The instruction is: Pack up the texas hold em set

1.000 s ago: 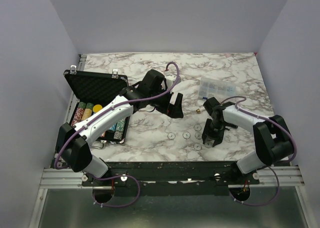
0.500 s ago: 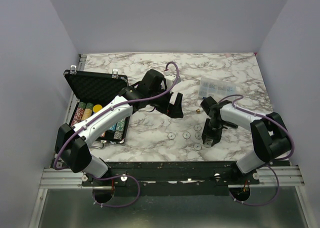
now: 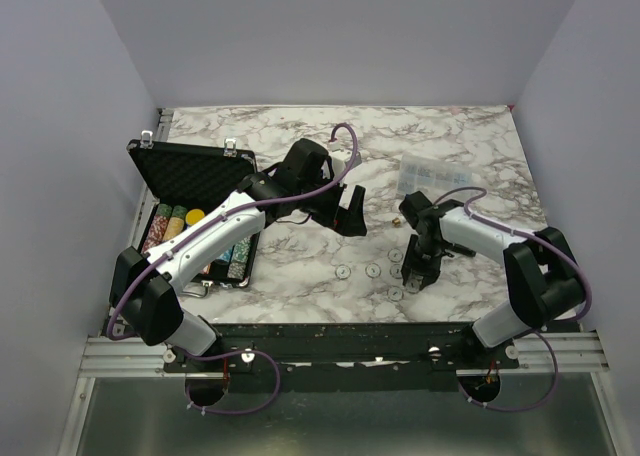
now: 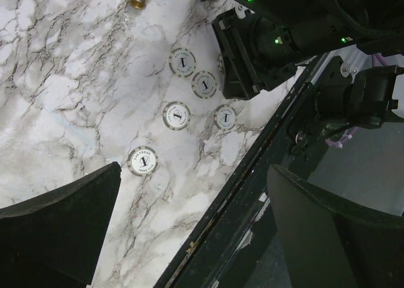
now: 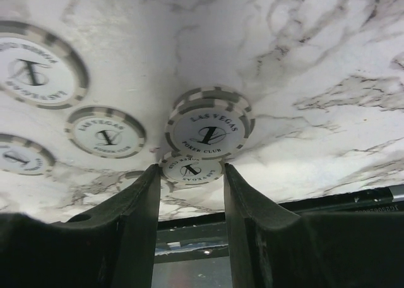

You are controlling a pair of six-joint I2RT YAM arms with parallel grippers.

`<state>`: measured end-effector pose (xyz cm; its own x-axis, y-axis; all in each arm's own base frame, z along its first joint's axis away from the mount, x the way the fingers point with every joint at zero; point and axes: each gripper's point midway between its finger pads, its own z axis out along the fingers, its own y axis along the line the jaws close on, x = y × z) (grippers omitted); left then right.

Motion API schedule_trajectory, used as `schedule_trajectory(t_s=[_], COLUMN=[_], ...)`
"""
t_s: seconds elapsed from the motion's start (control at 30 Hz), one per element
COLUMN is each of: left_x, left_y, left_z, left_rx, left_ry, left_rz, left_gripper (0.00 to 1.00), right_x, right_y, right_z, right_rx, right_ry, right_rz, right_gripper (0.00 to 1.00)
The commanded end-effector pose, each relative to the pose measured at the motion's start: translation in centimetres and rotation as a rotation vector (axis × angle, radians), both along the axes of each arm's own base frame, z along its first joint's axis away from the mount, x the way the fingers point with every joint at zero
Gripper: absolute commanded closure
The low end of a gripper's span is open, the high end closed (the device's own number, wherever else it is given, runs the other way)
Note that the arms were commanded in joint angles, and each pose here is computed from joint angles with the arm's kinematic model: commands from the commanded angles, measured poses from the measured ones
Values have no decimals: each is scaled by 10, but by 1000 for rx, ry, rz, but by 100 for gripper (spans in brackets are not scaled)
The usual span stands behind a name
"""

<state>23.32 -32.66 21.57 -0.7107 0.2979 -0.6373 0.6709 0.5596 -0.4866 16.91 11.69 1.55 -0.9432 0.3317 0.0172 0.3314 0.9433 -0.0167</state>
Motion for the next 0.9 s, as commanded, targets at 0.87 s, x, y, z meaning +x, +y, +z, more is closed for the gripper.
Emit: schedule_trajectory(t_s=[0.87], left_x=[-4], left_y=[0], left_z=[8], left_rx=[-28], left_ry=[-21], left_rz=[-15], left_gripper=[1], right_x=[40], right_y=[-8], right_z=[28], right_rx=[-90], right_ry=[-122], right_rz=[12], right_gripper=[66])
